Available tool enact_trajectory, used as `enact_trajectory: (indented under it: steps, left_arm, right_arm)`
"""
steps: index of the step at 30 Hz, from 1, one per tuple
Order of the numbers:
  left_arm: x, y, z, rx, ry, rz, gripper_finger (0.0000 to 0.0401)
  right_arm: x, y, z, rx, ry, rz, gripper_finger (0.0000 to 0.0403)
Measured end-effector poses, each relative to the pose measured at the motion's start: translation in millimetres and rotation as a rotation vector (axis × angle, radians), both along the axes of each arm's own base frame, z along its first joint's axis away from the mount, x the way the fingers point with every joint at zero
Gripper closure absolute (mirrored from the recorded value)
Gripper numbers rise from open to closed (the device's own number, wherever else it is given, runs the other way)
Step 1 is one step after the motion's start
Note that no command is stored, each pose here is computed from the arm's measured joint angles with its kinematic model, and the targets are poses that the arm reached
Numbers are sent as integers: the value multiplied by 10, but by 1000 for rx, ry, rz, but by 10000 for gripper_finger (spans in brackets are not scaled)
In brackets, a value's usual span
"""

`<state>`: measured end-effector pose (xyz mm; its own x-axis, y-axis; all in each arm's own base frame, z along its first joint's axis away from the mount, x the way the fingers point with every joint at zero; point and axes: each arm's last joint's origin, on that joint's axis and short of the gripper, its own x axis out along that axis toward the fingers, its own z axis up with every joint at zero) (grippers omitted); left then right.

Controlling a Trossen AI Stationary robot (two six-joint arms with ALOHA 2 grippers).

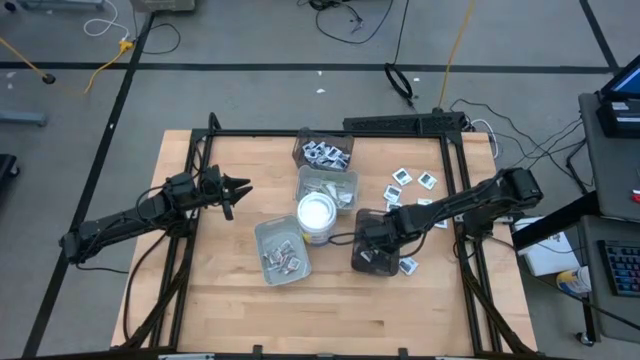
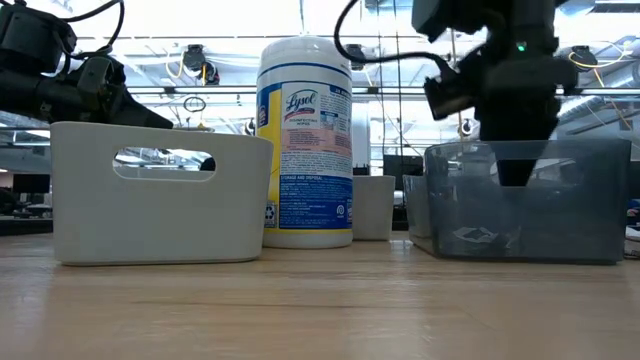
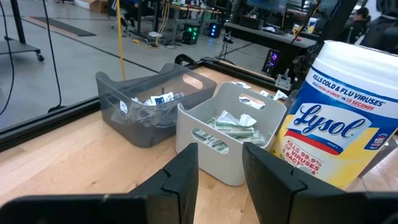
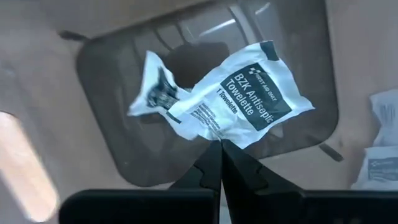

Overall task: Pick & Place First Aid Supplies
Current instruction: Put the towelette pack into the bottom transparent black bin

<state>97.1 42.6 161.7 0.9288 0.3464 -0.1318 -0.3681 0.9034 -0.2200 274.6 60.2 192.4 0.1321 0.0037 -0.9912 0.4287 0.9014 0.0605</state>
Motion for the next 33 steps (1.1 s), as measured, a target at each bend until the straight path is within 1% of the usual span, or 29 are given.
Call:
enact_trajectory:
  steps: [5,8,11,16,18,20,24,33]
  left_arm:
    - [0,0,0,0,0,0,272]
    - [0,0,0,0,0,0,272]
    - [0,0,1,0,0,0,272]
    - [0,0,1,0,0,0,272]
    - [0,0,0,0,0,0,272]
    - [0,0,1,0,0,0,272]
    - [0,0,0,0,0,0,272]
    - [0,0,1,0,0,0,272]
  right_arm:
    - [-22,-6,-46,-6,8,29,402]
    - [-15,-3,-45,14,4,32,386]
    - [-6,-4,-44,53,2,24,343]
    - [17,2,-37,66,-20,30,252]
    - [24,-1,-13,105,-10,31,226]
    - [26,0,26,131,-11,29,210]
    - [-27,13,92,133,-12,66,203]
    - [-214,38,310,125,-29,160,219]
